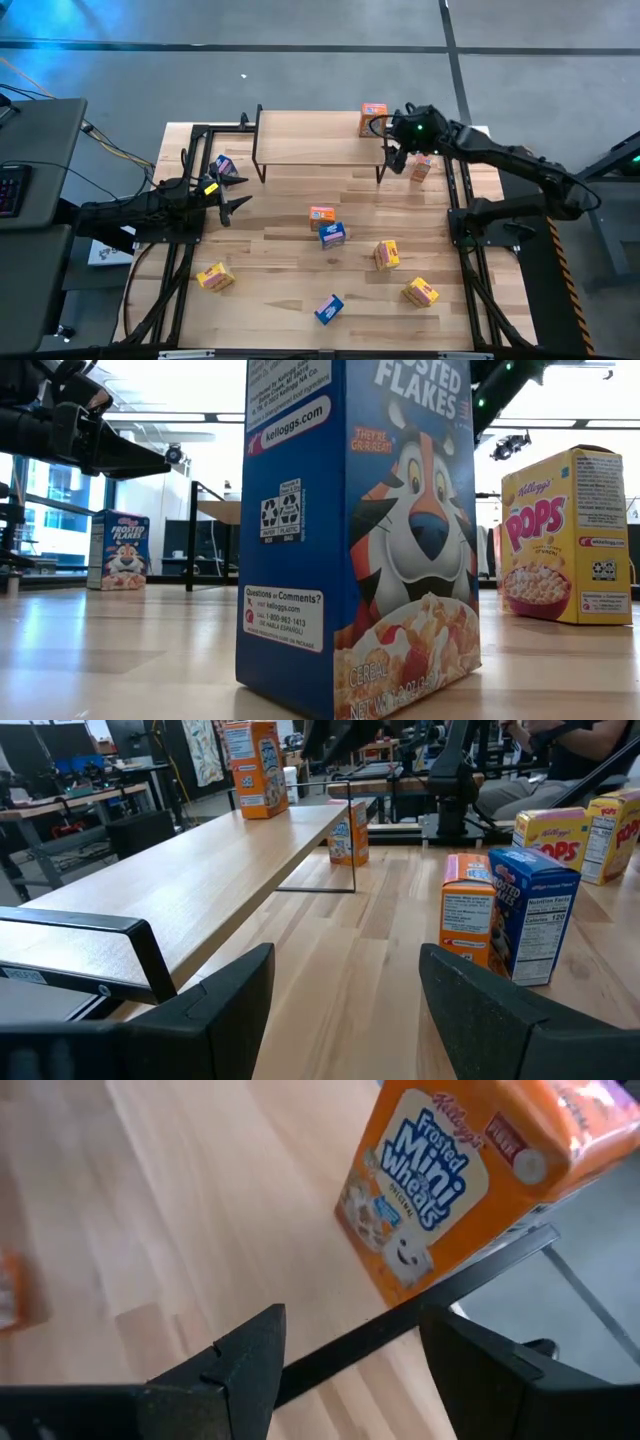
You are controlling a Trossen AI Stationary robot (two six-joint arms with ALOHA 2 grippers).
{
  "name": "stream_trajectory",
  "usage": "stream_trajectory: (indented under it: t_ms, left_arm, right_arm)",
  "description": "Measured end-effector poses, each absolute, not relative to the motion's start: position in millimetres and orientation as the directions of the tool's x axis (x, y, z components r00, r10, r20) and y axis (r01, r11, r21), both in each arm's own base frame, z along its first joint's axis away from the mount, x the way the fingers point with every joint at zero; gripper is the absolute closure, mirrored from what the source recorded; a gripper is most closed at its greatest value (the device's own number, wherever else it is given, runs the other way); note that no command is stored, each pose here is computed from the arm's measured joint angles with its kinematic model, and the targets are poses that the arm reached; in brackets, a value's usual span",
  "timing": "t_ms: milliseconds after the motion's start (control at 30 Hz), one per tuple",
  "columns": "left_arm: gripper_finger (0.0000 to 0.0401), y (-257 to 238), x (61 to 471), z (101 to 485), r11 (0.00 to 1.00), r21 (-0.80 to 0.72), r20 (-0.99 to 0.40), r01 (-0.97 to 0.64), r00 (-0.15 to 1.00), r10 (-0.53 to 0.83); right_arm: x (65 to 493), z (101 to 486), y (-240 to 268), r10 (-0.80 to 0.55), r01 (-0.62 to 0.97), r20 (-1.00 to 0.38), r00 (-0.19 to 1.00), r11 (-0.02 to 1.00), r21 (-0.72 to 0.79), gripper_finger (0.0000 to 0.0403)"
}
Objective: Stack cereal on shelf
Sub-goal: Put the bottom right orange cereal box on the shelf
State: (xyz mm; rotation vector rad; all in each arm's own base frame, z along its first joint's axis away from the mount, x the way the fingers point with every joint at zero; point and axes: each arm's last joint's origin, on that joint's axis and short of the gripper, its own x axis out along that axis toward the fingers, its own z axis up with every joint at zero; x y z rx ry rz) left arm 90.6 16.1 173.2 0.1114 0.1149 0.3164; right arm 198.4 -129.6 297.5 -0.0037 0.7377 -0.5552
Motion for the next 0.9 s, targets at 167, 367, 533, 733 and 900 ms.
stream_trajectory:
  t_ms: [167, 367, 533, 733, 900]
  left_arm:
    - [0.0160, 16, 91, 173, 0.944, 0.127, -0.095, -0.304, 0.944, 0.316]
    - [0.0160, 16, 91, 173, 0.944, 0.127, -0.095, -0.304, 0.944, 0.317]
    - [0.0160, 16, 91, 173, 0.944, 0.127, -0.095, -0.304, 0.944, 0.316]
    - [0.0160, 16, 91, 173, 0.944, 0.127, -0.095, -0.304, 0.944, 0.316]
    - [0.0160, 16, 91, 173, 0.944, 0.127, -0.095, -0.304, 0.944, 0.317]
  right_arm:
    - [200, 278, -132, -0.529, 0.513, -0.598, 0.603, 0.830, -0.217, 0.0178]
    - [202, 269, -135, -0.590, 0.578, -0.532, 0.607, 0.788, -0.214, 0.0178]
    - [204, 271, -137, -0.633, 0.629, -0.480, 0.608, 0.752, -0.196, 0.0178]
    - [205, 273, -139, -0.664, 0.679, -0.451, 0.597, 0.717, -0.157, 0.0178]
    - [210, 269, -142, -0.668, 0.694, -0.446, 0.595, 0.708, -0.134, 0.0178]
